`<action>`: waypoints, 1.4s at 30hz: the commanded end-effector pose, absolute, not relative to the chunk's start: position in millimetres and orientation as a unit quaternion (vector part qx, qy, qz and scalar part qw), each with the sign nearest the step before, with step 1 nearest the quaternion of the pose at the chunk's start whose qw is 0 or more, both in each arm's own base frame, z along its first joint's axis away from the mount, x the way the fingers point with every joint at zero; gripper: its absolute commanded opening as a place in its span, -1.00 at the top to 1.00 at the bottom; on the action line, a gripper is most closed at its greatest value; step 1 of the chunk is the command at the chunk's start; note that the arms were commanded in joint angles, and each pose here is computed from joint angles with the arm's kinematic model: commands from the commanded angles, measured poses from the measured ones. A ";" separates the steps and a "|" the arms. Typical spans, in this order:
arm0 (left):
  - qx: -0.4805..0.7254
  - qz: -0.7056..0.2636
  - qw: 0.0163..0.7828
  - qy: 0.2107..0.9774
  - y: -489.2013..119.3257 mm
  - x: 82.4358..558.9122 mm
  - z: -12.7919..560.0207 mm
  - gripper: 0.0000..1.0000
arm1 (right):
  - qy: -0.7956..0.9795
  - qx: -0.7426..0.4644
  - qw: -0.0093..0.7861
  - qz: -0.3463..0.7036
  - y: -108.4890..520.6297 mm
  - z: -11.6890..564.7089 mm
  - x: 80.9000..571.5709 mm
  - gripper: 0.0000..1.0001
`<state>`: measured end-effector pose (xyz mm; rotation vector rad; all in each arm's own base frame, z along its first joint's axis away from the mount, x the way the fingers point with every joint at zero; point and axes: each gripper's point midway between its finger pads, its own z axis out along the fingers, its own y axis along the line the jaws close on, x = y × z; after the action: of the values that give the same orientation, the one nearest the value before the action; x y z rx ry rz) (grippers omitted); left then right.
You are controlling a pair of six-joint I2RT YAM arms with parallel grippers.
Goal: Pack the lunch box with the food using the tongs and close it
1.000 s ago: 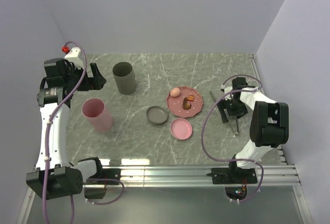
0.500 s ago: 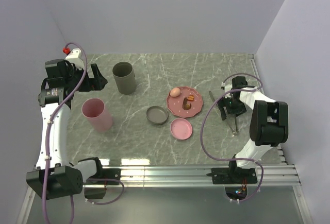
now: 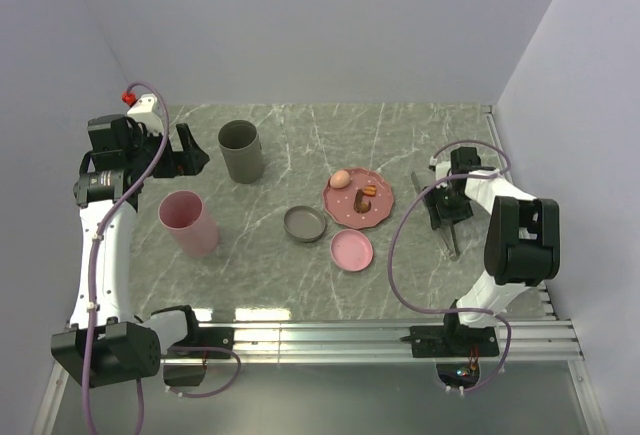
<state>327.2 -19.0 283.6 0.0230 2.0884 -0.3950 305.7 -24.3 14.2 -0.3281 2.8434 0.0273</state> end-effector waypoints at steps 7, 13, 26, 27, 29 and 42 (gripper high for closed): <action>0.027 -0.185 0.505 0.842 -29.8 323.3 305.9 -0.96 | 0.973 -0.104 0.204 0.019 -26.5 77.4 311.1 -0.25; 0.038 -0.192 0.511 0.837 -33.5 319.7 313.2 -0.96 | 0.968 -0.107 0.225 0.040 -21.6 113.4 307.0 -0.24; 0.087 -0.239 0.529 0.810 -55.6 307.7 330.5 -0.92 | 0.932 -0.132 0.306 0.140 22.1 205.4 296.5 -0.23; 0.093 -0.242 0.534 0.805 -57.9 305.8 334.2 -0.93 | 0.928 -0.136 0.309 0.157 28.7 211.8 292.9 -0.23; 0.105 -0.251 0.538 0.798 -62.6 302.0 338.2 -0.94 | 0.920 -0.144 0.322 0.169 34.8 225.0 293.7 -0.22; 0.113 -0.259 0.542 0.791 -66.9 300.5 340.7 -0.97 | 0.889 -0.238 0.351 0.171 108.9 239.9 317.7 -0.20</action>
<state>300.4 -61.1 325.9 0.2174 1.9410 -0.6061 299.0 92.7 223.1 -0.5774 2.3896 0.4867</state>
